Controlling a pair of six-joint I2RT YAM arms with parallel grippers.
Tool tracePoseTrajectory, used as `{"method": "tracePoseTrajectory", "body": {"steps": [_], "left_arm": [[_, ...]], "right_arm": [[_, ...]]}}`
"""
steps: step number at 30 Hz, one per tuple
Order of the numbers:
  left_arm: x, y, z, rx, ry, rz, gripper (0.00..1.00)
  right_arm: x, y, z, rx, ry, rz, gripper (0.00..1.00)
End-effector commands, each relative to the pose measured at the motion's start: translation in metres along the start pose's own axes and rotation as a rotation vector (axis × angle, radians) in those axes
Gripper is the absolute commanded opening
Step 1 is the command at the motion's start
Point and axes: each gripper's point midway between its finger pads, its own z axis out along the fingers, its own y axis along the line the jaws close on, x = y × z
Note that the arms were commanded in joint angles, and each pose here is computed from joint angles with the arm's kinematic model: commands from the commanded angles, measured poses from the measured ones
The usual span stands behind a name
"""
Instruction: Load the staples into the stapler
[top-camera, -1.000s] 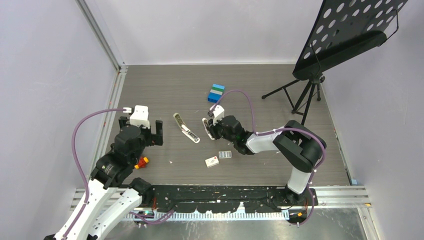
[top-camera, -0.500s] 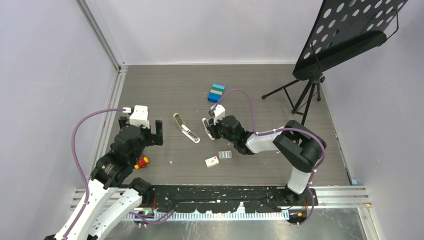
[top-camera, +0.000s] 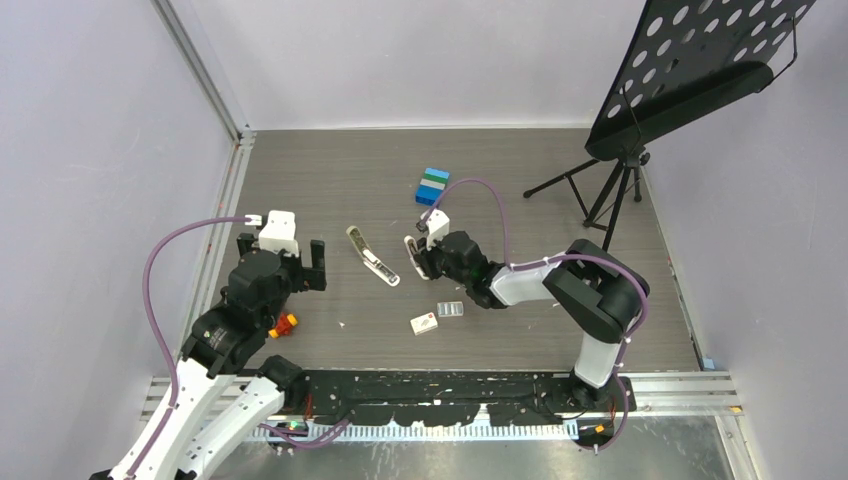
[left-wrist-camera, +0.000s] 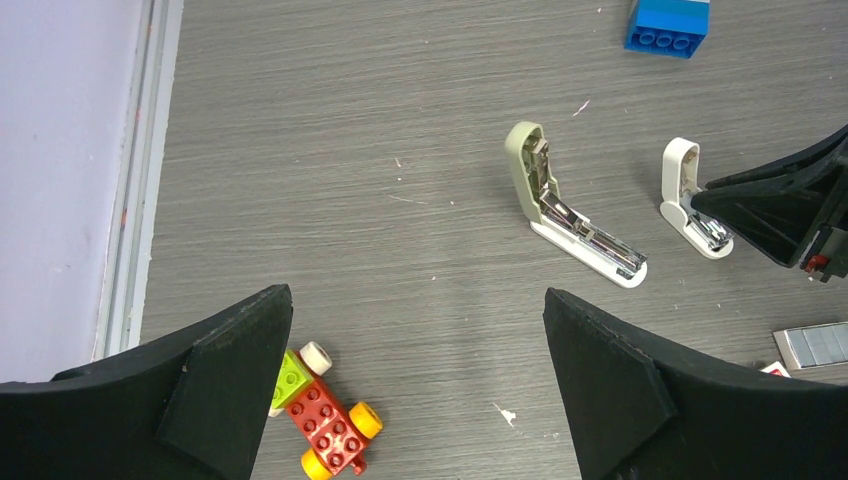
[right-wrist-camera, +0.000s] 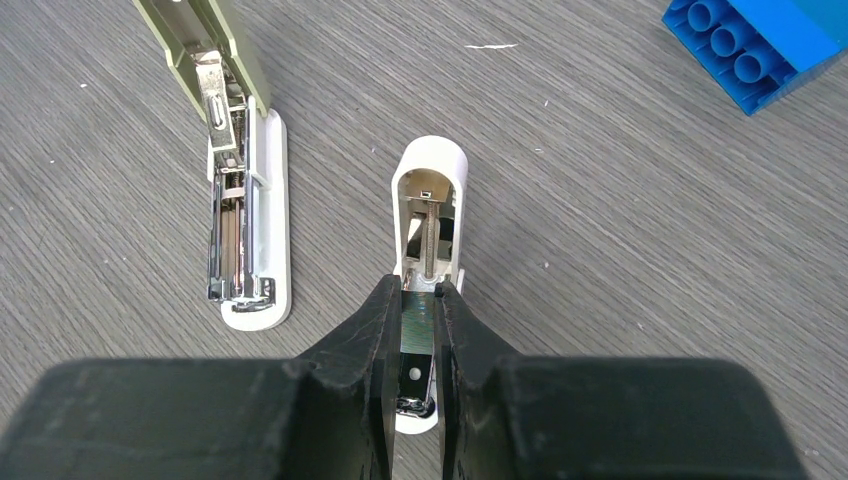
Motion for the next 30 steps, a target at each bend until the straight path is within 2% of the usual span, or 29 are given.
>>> {"method": "tracePoseTrajectory", "body": {"steps": [1,30], "left_arm": [[-0.0109,-0.0030,0.0023,0.012,-0.037,-0.020,0.99],[-0.0110,-0.0024,0.0015,0.013,-0.039,-0.024,0.99]], "right_arm": [[-0.0204,0.0018,0.0077,0.002,-0.050,0.028,0.06],[-0.0159,-0.0011,0.0056,0.014,-0.026,0.006,0.06]]}}
